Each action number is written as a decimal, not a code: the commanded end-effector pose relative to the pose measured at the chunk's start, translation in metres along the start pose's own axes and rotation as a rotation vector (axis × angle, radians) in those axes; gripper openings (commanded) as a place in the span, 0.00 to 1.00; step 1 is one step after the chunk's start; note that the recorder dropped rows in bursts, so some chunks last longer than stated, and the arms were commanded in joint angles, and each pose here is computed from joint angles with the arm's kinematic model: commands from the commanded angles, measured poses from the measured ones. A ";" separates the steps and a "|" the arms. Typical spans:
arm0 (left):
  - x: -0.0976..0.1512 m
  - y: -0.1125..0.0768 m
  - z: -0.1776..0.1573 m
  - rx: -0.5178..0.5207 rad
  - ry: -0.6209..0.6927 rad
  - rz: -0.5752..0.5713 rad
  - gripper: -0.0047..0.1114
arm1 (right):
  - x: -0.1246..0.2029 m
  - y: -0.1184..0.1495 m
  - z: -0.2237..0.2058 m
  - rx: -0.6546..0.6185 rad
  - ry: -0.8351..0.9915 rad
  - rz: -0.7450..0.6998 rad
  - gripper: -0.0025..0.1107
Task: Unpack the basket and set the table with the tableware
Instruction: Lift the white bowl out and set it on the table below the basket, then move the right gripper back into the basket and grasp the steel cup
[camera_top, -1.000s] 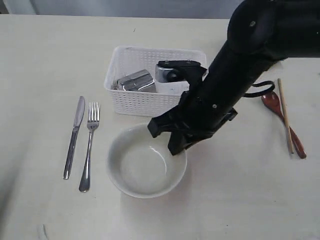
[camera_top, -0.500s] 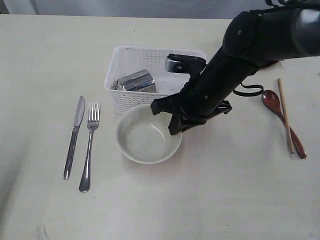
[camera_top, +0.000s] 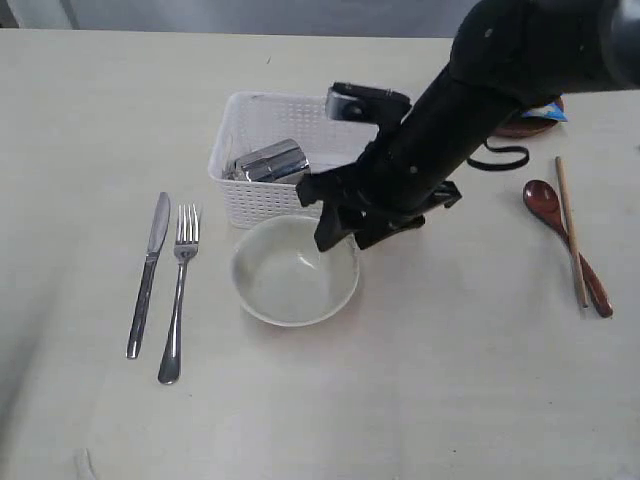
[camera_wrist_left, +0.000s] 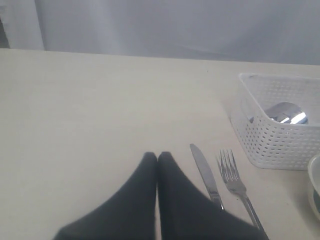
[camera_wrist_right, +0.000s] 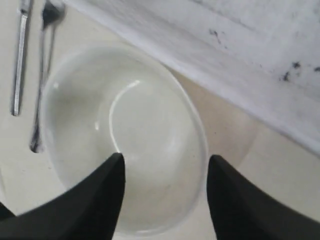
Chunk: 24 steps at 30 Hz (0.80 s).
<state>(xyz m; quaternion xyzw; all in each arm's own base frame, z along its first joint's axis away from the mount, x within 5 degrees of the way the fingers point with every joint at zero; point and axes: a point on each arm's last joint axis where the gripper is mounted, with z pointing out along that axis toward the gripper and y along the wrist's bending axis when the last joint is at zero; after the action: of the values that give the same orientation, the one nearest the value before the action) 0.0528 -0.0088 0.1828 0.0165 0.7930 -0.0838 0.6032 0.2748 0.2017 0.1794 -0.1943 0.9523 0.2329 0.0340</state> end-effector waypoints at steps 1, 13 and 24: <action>0.001 0.000 0.000 0.004 -0.002 0.005 0.04 | -0.016 0.017 -0.054 -0.029 -0.105 -0.072 0.45; 0.001 0.000 0.000 0.004 -0.002 0.005 0.04 | -0.087 0.041 -0.107 0.020 -0.251 -0.200 0.45; 0.001 0.000 0.000 0.004 -0.002 0.005 0.04 | -0.151 0.000 -0.028 -0.026 -0.056 -0.106 0.43</action>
<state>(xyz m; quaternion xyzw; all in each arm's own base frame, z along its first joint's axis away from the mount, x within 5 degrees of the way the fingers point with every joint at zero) 0.0528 -0.0088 0.1828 0.0165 0.7930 -0.0838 0.6032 0.3990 0.2485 0.2409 -0.2574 0.9320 0.2422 0.0812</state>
